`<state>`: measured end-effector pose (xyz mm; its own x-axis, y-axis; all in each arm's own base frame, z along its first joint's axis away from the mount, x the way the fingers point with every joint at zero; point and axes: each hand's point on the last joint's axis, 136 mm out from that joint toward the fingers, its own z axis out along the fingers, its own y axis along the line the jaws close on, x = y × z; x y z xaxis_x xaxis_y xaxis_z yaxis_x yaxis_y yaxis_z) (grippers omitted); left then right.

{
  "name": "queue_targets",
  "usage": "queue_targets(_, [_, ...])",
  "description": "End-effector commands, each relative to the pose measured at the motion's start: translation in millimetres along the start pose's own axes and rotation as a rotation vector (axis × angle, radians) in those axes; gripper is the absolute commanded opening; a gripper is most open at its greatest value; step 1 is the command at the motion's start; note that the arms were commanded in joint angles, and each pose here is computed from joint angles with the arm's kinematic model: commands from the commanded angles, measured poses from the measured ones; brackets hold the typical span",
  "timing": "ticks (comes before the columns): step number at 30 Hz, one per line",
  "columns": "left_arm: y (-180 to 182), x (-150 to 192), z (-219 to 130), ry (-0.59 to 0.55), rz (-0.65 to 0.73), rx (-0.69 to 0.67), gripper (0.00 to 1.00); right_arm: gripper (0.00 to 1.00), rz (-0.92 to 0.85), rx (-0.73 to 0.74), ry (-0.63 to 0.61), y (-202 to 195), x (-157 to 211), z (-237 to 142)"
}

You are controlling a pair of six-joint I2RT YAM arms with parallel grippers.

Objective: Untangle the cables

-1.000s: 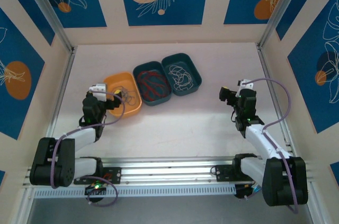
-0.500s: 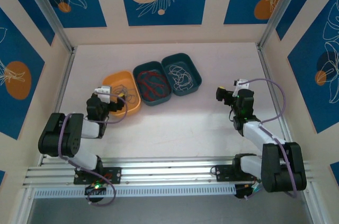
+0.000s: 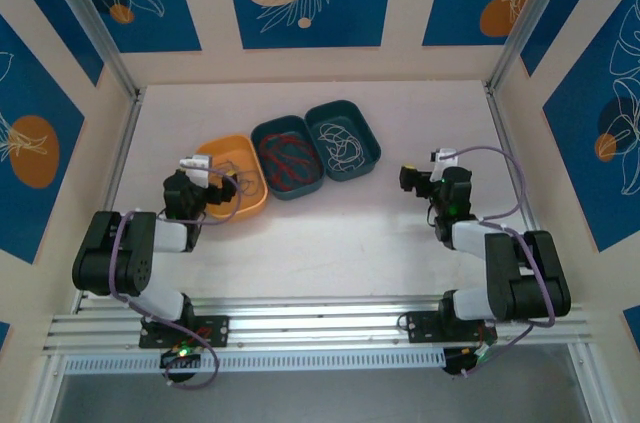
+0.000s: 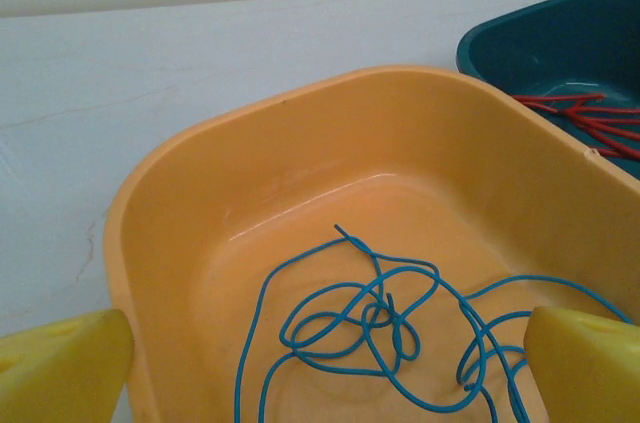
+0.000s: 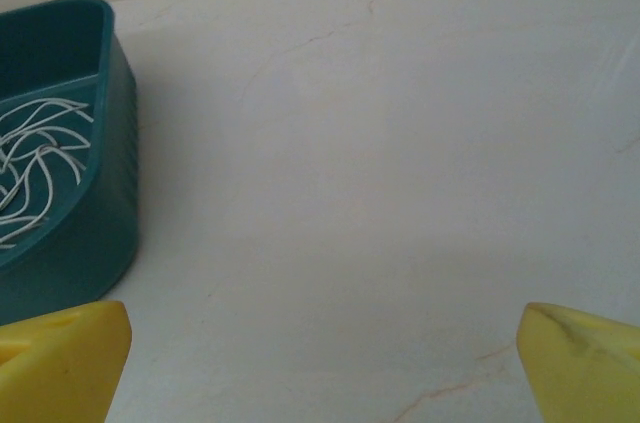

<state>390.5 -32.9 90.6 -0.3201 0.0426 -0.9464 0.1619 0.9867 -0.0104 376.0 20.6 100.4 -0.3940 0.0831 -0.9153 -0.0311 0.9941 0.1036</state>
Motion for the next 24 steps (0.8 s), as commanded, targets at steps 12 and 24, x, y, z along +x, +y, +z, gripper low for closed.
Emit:
queue_targets(12, [8, -3, 5, 0.011, 0.029, -0.056, 1.00, 0.99, -0.008, -0.180, 0.003, 15, -1, 20])
queue_targets(24, [6, -2, 4, 0.009, 0.032, -0.042, 1.00, 0.99, -0.031, -0.324, -0.020, 31, 0, 10])
